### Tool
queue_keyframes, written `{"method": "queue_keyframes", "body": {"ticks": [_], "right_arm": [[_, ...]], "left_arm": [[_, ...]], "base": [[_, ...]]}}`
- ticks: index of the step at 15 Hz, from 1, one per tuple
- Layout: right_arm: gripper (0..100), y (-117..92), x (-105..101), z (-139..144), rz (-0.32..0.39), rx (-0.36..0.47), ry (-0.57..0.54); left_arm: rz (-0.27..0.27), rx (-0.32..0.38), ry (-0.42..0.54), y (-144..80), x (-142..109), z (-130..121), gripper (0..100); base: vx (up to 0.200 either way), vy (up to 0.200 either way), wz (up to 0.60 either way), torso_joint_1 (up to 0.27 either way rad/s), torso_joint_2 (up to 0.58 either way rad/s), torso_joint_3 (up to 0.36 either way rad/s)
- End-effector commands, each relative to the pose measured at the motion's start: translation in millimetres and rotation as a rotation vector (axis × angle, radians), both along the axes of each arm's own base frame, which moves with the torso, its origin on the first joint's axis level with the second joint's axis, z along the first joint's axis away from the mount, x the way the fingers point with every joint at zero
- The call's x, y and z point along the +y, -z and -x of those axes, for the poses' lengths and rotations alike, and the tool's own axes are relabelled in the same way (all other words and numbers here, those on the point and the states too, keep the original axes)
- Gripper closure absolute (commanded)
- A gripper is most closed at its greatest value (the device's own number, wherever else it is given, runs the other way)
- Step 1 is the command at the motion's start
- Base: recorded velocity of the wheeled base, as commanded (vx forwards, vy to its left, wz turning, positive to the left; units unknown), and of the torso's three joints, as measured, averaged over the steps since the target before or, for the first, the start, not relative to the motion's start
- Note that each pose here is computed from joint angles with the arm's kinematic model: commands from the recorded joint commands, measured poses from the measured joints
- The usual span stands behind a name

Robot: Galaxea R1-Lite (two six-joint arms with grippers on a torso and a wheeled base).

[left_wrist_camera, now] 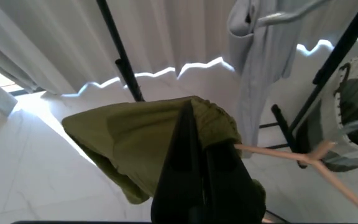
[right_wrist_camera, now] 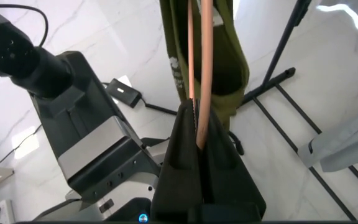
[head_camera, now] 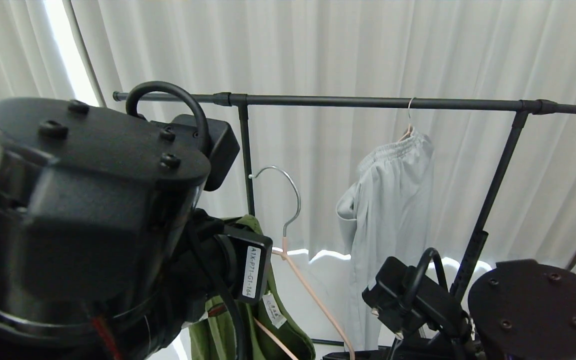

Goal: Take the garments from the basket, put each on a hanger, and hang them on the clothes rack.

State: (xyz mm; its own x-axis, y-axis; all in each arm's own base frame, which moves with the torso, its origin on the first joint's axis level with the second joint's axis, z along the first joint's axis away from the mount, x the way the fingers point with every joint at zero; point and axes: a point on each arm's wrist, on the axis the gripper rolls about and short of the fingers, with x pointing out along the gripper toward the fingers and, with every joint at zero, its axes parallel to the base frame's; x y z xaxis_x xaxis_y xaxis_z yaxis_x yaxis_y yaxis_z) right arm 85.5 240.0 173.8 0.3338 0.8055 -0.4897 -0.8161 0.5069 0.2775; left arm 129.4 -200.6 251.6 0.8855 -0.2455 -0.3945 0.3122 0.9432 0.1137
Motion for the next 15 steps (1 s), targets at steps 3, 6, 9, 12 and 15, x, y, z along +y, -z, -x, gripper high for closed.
{"method": "queue_keyframes", "body": {"ticks": [3,6,9,12,15], "right_arm": [[100,4,6,-1,0.008,0.012,-0.001],[100,3,6,-1,0.000,0.019,0.010],[100,-1,8,-2,-0.055,-0.010,0.039],[100,-4,8,-4,-0.126,-0.067,0.103],[100,-4,6,-2,-0.180,-0.110,0.140]], "left_arm": [[0.040,0.002,0.047,-4,-8,11,100],[0.044,0.001,0.048,-5,-7,12,100],[0.035,0.004,0.045,-2,-6,12,100],[0.056,0.003,0.028,-4,0,12,100],[0.074,0.003,0.018,-4,8,16,100]], "base": [[0.000,0.000,0.00,0.000,0.00,0.000],[0.000,0.000,0.00,0.000,0.00,0.000],[0.000,0.000,0.00,0.000,0.00,0.000],[0.000,0.000,0.00,0.000,0.00,0.000],[0.000,0.000,0.00,0.000,0.00,0.000]]}}
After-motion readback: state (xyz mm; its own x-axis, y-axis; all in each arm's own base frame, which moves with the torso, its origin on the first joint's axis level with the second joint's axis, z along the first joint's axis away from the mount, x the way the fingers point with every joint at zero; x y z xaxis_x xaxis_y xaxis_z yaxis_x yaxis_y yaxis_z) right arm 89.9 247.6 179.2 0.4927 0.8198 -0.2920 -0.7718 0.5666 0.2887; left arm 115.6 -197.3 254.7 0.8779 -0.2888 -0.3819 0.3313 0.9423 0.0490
